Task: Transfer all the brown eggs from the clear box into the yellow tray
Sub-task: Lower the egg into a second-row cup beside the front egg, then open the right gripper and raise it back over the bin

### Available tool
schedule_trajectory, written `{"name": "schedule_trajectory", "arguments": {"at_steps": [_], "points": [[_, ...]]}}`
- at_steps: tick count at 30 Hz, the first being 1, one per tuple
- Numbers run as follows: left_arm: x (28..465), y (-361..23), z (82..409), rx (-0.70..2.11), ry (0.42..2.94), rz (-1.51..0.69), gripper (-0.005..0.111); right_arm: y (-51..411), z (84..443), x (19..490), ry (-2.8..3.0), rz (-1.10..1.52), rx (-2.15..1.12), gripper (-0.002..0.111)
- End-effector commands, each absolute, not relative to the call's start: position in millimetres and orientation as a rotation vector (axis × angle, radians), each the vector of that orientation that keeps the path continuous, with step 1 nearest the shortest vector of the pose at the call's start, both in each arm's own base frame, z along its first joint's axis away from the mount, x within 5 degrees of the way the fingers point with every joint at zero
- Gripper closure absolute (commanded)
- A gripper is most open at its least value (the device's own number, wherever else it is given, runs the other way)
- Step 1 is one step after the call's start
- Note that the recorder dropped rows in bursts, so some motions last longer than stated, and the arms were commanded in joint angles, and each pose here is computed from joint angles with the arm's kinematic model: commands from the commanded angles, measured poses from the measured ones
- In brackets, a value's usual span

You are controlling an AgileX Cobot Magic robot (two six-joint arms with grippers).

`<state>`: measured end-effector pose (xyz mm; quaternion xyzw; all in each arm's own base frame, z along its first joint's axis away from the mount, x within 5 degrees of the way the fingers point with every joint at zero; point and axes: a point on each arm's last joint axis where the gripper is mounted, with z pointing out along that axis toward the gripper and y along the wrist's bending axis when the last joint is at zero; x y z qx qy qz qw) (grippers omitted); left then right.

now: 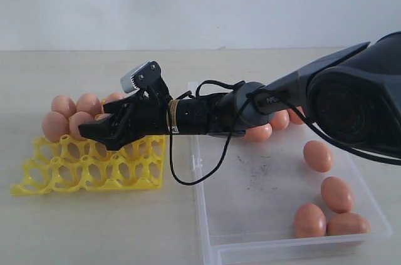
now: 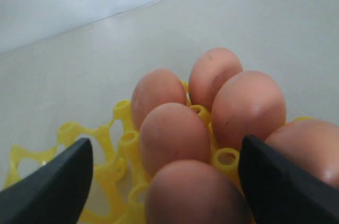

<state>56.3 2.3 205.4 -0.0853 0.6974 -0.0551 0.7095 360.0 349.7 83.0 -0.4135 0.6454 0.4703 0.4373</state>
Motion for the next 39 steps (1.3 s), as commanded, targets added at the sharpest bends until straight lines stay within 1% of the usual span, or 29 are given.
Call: {"name": "schedule_trajectory", "arguments": {"at_steps": [1,5,9,12,17,20,22,24,25,28,31,35,39], "points": [[56,2,207,-0.186,1.543,-0.128,0.103,347,82,364,1.676,1.130,-0.997,0.031],[56,2,207,-0.186,1.543,-0.128,0.103,347,84,364,1.681,1.141,-0.987,0.031],[56,2,207,-0.186,1.543,-0.128,0.103,347,100,365,1.676,1.142,-0.972,0.032],[56,2,207,-0.186,1.543,-0.128,0.103,347,119,364,1.679,1.146,-0.980,0.038],[56,2,207,-0.186,1.543,-0.128,0.103,345,147,356,1.637,1.074,-1.174,0.060],[56,2,207,-0.186,1.543,-0.128,0.103,343,160,351,1.650,1.074,-1.222,0.073],[56,2,207,-0.186,1.543,-0.128,0.103,342,165,347,1.678,1.120,-1.227,0.086],[56,2,207,-0.186,1.543,-0.128,0.103,343,168,343,1.675,1.187,-1.238,0.103],[56,2,207,-0.186,1.543,-0.128,0.103,343,171,340,1.656,1.217,-1.258,0.108],[56,2,207,-0.186,1.543,-0.128,0.103,341,181,335,1.644,1.200,-1.327,0.108],[56,2,207,-0.186,1.543,-0.128,0.103,334,196,330,1.675,1.090,-1.440,0.109],[56,2,207,-0.186,1.543,-0.128,0.103,321,222,327,1.710,1.067,-1.360,0.109],[56,2,207,-0.186,1.543,-0.128,0.103,302,244,322,1.720,0.967,-1.291,0.109]]}}
